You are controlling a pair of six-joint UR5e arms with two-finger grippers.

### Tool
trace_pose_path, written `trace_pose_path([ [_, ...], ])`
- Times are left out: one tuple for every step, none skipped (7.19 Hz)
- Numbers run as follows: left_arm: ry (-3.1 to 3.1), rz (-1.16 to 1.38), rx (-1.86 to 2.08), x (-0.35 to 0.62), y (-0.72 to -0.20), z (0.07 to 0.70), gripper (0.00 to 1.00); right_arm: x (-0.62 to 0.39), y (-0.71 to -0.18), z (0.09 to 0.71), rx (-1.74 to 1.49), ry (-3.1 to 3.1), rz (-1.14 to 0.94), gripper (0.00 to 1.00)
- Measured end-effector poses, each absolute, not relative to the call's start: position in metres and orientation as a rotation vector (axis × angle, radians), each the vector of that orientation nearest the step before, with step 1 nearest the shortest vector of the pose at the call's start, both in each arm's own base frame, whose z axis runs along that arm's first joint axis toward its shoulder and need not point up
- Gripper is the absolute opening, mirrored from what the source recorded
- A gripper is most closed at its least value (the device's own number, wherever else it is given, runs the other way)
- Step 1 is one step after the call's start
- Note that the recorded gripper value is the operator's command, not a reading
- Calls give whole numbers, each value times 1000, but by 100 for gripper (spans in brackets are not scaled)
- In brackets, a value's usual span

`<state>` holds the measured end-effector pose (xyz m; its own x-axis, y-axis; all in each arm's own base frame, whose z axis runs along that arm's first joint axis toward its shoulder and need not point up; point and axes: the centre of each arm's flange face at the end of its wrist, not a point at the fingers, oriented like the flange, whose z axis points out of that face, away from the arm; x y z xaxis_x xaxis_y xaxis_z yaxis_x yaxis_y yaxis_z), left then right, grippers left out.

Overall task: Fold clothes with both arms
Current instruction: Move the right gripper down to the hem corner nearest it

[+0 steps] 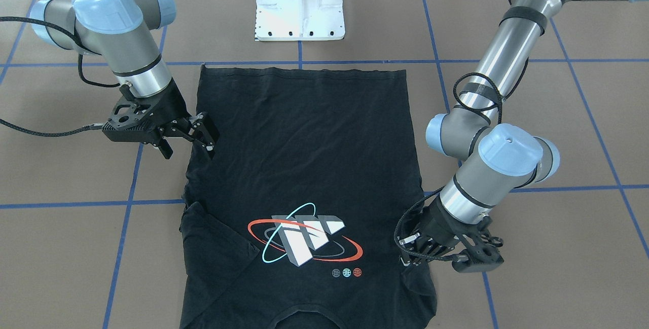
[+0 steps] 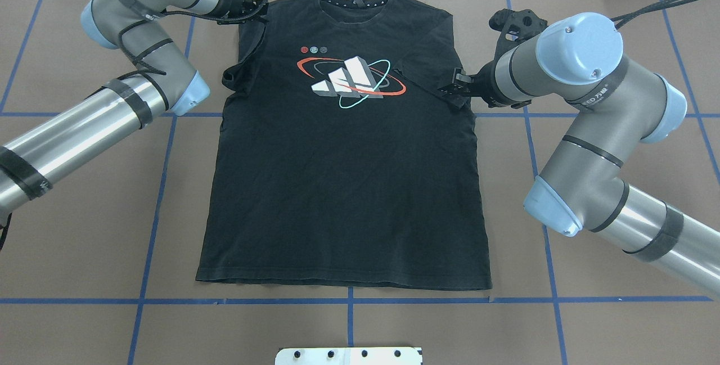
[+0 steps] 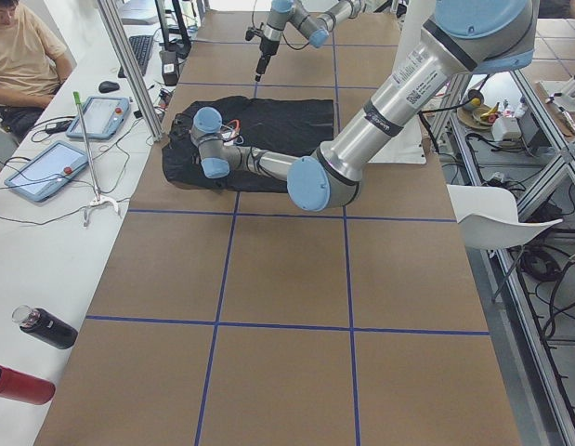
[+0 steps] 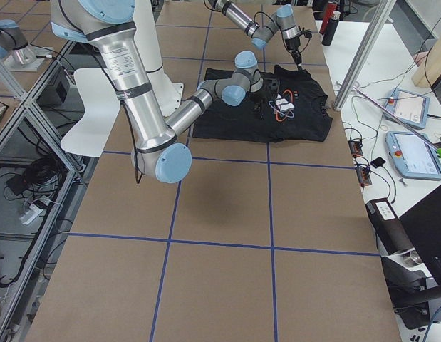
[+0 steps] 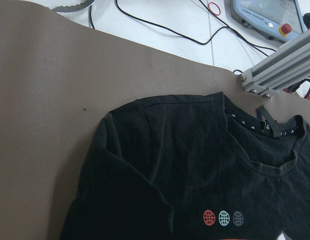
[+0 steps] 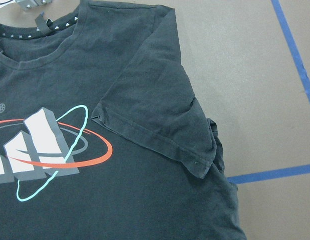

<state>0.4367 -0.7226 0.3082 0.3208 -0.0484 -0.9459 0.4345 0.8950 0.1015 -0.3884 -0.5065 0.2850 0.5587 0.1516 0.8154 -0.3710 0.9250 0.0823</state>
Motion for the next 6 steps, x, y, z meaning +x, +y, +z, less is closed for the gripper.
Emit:
trace_pose_path([
  [1212,-340,368,447,-722,302,17,-390,-508,288,254,-926,313,100],
  [1212,-344,372,458,-717,299,86,-391,-509,289,252,-923,314,100],
  [1214,-337,372,471,-709,297,100,-392,-509,290,251,-922,315,100],
  [1222,-322,370,482,-699,295,100,-392,-509,290,251,-921,315,100],
  [1239,-310,376,482,-689,291,100,-393,-509,288,251,-924,319,100],
  [1266,-296,389,474,-676,286,100,-392,-510,282,252,-934,333,100],
])
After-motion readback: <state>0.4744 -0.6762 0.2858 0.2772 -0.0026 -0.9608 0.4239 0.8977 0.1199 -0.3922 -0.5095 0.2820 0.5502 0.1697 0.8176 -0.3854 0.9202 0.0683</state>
